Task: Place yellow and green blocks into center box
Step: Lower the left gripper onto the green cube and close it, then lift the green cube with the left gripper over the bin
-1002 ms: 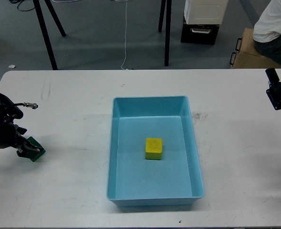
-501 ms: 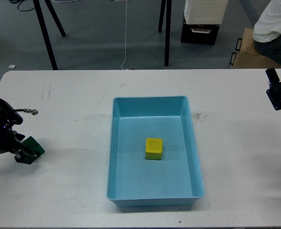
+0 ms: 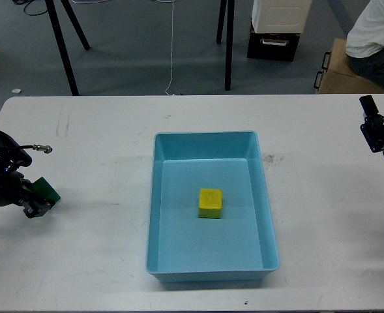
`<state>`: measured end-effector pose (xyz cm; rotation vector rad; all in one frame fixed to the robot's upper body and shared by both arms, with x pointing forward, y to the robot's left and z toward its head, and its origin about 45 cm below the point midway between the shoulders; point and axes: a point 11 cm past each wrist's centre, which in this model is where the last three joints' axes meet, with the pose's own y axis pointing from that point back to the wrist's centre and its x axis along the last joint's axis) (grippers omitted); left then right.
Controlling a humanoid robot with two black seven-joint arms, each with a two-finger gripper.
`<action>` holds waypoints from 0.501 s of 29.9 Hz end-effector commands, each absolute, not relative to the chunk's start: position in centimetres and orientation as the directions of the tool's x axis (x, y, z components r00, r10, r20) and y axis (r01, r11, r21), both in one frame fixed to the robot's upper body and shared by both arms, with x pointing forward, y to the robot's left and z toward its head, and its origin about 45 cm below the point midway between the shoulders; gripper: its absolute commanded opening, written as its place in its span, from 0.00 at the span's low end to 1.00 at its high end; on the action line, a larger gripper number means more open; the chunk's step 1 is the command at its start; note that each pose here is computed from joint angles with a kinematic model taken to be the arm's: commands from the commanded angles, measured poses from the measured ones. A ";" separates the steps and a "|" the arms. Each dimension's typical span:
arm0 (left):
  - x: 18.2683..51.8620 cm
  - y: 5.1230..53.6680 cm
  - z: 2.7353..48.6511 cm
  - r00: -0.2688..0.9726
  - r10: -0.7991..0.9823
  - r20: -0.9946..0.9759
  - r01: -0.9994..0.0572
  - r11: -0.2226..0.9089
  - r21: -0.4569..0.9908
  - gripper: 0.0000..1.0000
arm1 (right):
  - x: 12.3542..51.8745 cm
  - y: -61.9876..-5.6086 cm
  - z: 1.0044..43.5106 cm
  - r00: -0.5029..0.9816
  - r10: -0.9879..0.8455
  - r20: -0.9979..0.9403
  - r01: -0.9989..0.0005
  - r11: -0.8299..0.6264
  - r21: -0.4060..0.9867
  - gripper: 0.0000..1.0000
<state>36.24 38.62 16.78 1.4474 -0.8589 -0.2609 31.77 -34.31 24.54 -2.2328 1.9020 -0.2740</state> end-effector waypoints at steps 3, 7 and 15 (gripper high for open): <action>39.3 36.6 21.5 0.642 -0.608 0.467 -0.423 0.227 0.877 0.21 | 30.9 -35.8 23.9 0.116 -0.993 0.015 -0.962 -0.116 -0.247 0.99; 41.0 33.7 25.6 0.569 -0.611 0.550 -0.474 0.303 0.827 0.21 | 29.6 -37.8 23.3 0.056 -0.998 0.016 -0.972 -0.059 -0.226 0.99; 40.6 23.8 32.9 0.286 -0.704 0.650 -0.462 0.493 0.737 0.21 | 26.7 -41.7 21.9 -0.057 -0.998 0.031 -0.982 0.050 -0.182 0.99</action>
